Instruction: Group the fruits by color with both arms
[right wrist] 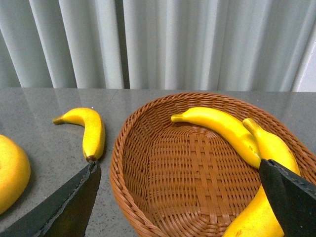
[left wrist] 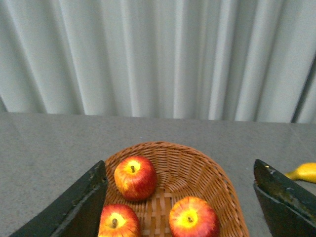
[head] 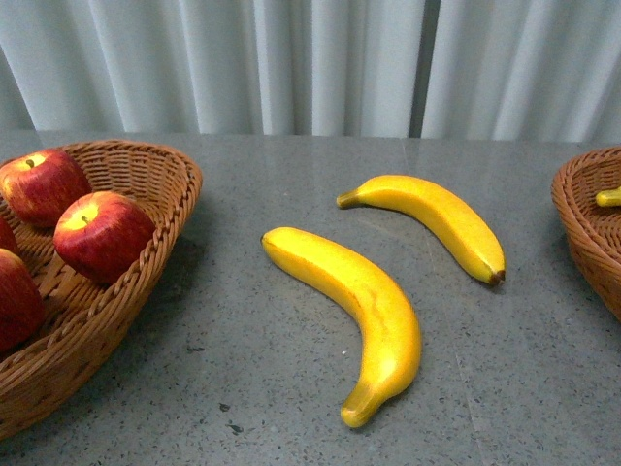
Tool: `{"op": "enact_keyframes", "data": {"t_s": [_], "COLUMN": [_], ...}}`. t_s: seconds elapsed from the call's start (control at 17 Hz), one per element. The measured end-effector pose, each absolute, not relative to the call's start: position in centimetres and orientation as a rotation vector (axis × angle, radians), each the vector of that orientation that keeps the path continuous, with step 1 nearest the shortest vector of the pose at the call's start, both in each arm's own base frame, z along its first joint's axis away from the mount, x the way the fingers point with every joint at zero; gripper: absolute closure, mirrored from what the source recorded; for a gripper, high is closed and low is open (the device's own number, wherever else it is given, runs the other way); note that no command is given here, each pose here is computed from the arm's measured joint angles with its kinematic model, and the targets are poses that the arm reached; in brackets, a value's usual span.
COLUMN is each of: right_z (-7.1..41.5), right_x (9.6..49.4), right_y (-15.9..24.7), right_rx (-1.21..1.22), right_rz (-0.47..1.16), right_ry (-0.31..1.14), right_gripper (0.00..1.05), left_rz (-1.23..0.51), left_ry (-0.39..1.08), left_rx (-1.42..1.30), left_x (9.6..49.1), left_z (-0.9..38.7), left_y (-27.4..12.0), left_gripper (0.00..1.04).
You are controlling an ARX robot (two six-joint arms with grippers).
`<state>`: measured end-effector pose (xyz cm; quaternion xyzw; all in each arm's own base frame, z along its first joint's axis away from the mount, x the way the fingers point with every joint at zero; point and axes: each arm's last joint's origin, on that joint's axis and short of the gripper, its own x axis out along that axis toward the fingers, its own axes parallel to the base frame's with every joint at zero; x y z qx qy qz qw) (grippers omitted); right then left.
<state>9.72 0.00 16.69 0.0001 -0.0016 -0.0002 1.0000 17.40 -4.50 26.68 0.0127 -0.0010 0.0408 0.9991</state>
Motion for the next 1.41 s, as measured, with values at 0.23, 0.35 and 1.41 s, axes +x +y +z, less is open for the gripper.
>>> {"op": "enact_keyframes", "data": {"t_s": [0.23,0.35,1.41], "right_z": [16.7,16.7,16.7], "right_x": [9.7,9.7,9.7], "right_y": [0.0,0.0,0.0], "right_rx": [0.000,0.000,0.000], "right_rz": [0.000,0.000,0.000], "right_ry": [-0.003,-0.003,-0.005], "right_gripper": [0.06,0.06,0.06], "left_rz": [0.018,-0.002,0.001], "left_ry": [0.011,0.002,0.005], "left_rx": [0.008,0.007,0.001], "left_x": [13.6,13.1,9.7], "left_z": [21.3,20.4,16.7], "left_y": [-1.6,-1.3,0.0], "left_gripper": [0.65,0.90,1.03]}}
